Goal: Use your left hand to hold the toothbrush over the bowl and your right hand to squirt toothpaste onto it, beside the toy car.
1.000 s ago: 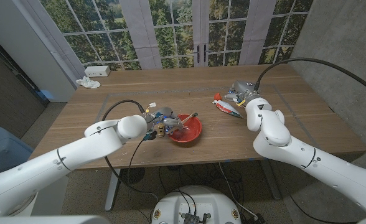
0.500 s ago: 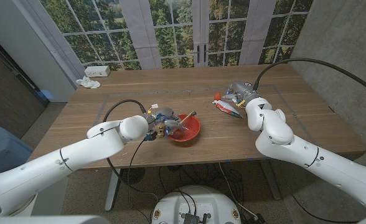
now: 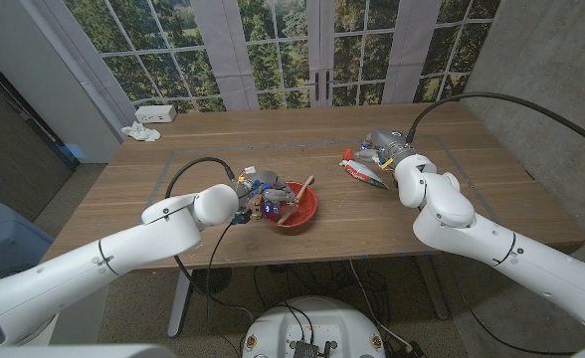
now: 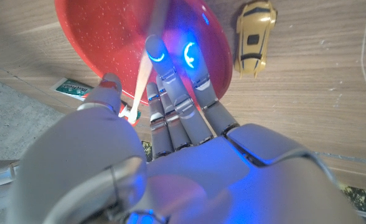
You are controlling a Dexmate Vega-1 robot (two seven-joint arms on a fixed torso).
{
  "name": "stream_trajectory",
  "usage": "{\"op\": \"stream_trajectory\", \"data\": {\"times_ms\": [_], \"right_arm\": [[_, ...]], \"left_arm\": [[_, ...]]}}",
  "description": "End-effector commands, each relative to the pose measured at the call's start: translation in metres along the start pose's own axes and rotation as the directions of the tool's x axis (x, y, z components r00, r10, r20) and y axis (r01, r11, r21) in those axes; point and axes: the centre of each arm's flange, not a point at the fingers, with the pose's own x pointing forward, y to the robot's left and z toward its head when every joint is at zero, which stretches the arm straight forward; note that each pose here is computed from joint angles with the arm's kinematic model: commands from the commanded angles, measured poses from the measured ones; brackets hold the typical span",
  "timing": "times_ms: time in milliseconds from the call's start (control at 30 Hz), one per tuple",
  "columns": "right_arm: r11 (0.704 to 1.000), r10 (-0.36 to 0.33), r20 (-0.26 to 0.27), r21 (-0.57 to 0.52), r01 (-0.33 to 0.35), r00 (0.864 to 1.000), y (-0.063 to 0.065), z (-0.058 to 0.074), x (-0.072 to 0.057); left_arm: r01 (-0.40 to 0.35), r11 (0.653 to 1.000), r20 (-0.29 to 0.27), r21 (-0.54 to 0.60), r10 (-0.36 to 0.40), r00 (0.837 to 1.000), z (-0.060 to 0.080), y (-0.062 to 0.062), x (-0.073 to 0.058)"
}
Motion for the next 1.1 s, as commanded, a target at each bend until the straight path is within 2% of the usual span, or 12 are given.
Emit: {"op": "stream_trajectory", "data": {"times_ms": [33, 200, 400, 500, 600, 833, 1100], "right_arm": [[1.000, 0.001, 0.006, 0.002, -0.001, 1.000, -0.002, -0.001, 0.005], [1.000, 0.001, 0.006, 0.003, -0.001, 1.000, -0.002, -0.001, 0.006], [1.000, 0.002, 0.005, 0.005, -0.002, 1.000, -0.002, 0.000, 0.009], [1.000, 0.005, 0.007, 0.010, -0.005, 1.000, -0.002, 0.001, 0.010], [1.000, 0.008, 0.008, 0.016, -0.008, 1.000, -0.002, 0.002, 0.011], [0.999, -0.001, 0.013, 0.050, 0.000, 1.000, -0.003, 0.001, 0.012], [0.992, -0.012, 0.021, 0.125, 0.009, 1.000, -0.006, -0.004, 0.011]], "left_arm": [[-0.102, 0.994, 0.032, 0.042, 0.101, 0.994, 0.007, 0.008, -0.006], [-0.140, 0.989, 0.040, 0.038, 0.139, 0.990, 0.006, 0.011, -0.009], [-0.214, 0.977, 0.056, 0.016, 0.213, 0.975, 0.004, 0.016, -0.015], [-0.265, 0.964, 0.075, -0.009, 0.265, 0.961, 0.002, 0.017, -0.019], [-0.317, 0.947, 0.110, -0.050, 0.321, 0.941, -0.001, 0.019, -0.022], [-0.393, 0.900, 0.197, -0.186, 0.427, 0.883, -0.009, 0.019, -0.025], [-0.392, 0.879, 0.250, -0.271, 0.458, 0.853, -0.015, 0.019, -0.023]]}}
